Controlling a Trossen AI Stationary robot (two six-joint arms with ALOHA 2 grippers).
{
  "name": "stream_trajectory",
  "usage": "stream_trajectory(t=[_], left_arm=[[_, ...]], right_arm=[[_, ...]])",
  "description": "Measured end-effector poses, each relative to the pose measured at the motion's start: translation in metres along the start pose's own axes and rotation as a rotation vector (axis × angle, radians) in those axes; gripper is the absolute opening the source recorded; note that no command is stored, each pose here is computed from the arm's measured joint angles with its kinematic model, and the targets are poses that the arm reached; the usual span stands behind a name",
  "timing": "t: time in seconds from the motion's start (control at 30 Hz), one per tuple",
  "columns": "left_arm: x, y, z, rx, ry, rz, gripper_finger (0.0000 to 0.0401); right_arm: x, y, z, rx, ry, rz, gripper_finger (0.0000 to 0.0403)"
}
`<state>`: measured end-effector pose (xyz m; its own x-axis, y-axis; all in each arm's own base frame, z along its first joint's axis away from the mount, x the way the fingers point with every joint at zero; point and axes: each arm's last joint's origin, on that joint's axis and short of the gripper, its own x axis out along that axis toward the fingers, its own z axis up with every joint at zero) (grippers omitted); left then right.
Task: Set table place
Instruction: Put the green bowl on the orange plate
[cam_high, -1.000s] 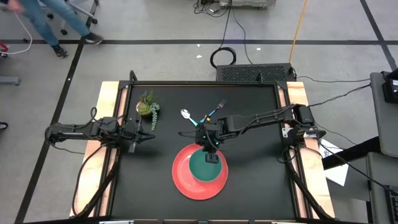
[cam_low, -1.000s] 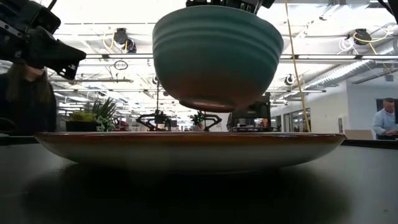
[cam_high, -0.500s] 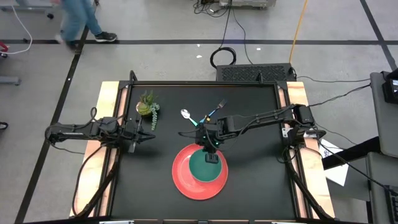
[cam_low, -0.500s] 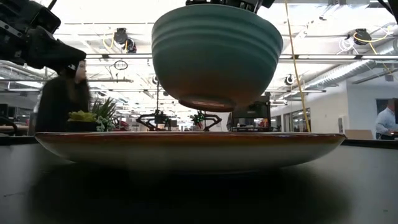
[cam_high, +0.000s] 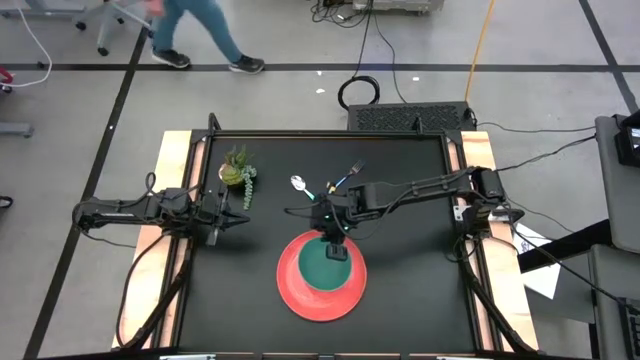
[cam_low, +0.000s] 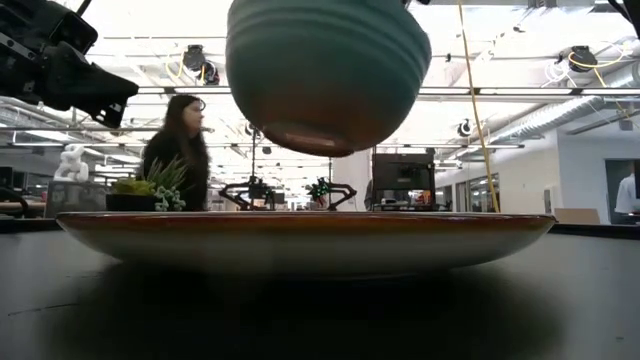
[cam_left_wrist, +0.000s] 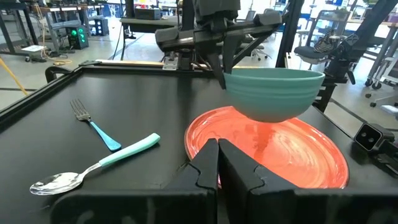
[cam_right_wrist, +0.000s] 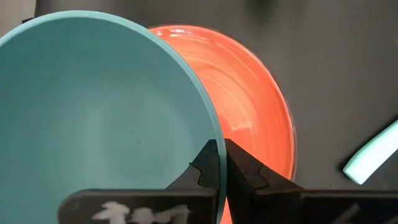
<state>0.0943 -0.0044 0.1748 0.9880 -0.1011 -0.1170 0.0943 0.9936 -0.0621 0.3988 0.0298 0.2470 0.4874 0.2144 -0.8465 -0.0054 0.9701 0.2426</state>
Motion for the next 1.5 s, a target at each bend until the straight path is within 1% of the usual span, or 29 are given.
stream_trajectory(t=[0.17, 0.37, 0.67, 0.77, 0.9, 1.23, 1.5], left_arm=[[0.000, 0.000, 0.000, -0.002, 0.000, 0.000, 0.0015], [0.000, 0.000, 0.000, -0.002, 0.000, 0.000, 0.0015], [0.000, 0.000, 0.000, -0.003, 0.000, 0.000, 0.0015], [0.000, 0.000, 0.000, -0.005, 0.001, 0.000, 0.0015], [0.000, 0.000, 0.000, -0.007, 0.001, -0.001, 0.0015], [0.000, 0.000, 0.000, -0.009, 0.002, -0.001, 0.0015], [0.000, 0.000, 0.000, -0.009, 0.001, -0.001, 0.0015]], right_arm=[[0.017, -0.005, -0.004, 0.011, 0.054, -0.011, 0.0000], [0.020, -0.006, -0.009, 0.021, 0.112, -0.020, 0.0000], [0.020, -0.004, -0.010, 0.019, 0.117, -0.019, 0.0000], [0.028, -0.001, -0.008, 0.003, 0.097, -0.012, 0.0000], [0.031, 0.004, -0.010, -0.008, 0.106, -0.008, 0.0000], [0.037, 0.002, -0.013, 0.025, 0.135, -0.019, 0.0000], [0.036, 0.001, -0.012, 0.023, 0.130, -0.019, 0.0000]])
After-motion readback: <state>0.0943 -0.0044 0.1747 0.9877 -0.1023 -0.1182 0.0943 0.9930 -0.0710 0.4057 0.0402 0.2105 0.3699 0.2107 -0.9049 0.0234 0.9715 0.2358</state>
